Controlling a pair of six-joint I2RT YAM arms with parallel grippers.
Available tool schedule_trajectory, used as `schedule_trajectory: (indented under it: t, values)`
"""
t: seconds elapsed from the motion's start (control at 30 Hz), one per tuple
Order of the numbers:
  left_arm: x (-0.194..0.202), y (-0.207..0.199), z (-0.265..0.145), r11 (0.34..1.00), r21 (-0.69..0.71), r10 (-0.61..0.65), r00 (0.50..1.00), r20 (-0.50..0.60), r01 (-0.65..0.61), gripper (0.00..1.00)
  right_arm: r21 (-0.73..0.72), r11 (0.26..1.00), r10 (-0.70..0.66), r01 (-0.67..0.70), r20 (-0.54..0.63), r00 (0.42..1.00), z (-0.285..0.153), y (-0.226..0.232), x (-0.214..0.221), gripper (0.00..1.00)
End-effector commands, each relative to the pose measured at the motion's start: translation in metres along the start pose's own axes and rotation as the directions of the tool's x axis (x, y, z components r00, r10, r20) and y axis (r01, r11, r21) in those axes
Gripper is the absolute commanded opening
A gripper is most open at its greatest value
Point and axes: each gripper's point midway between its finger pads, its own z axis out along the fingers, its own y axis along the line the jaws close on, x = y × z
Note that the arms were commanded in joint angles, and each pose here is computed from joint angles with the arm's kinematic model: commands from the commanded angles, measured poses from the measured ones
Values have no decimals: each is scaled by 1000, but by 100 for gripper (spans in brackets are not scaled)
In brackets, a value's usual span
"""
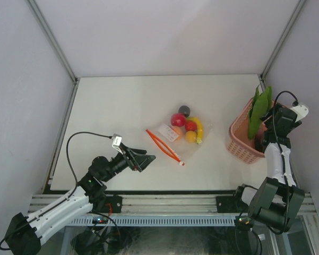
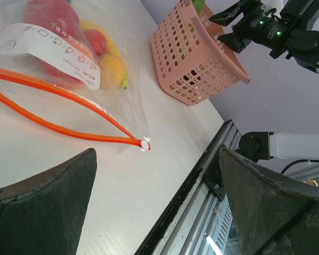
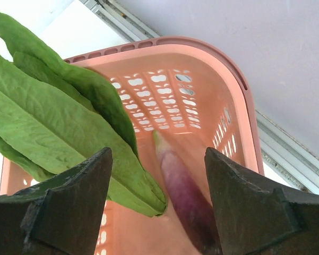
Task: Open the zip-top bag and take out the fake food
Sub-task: Place the fake vegetable in the bin.
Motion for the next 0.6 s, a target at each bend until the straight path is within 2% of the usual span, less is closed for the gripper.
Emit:
schedule_trajectory:
  t: [0.0,0.27,0.57]
  values:
    - [-4,-4,-1,1000,26,-9,1000,22,8,100,4,999,35,-35,48,998,0,5,-20,70]
    - [-4,-4,0,1000,22,-14,1000,24,14,100,-63,997,40,-37,53,998,-8,16,-25,70]
    - [-3,-2,2,999,11,-53,998,22,53,100,-233,972,-7,23,69,998,-32,45,-34,70]
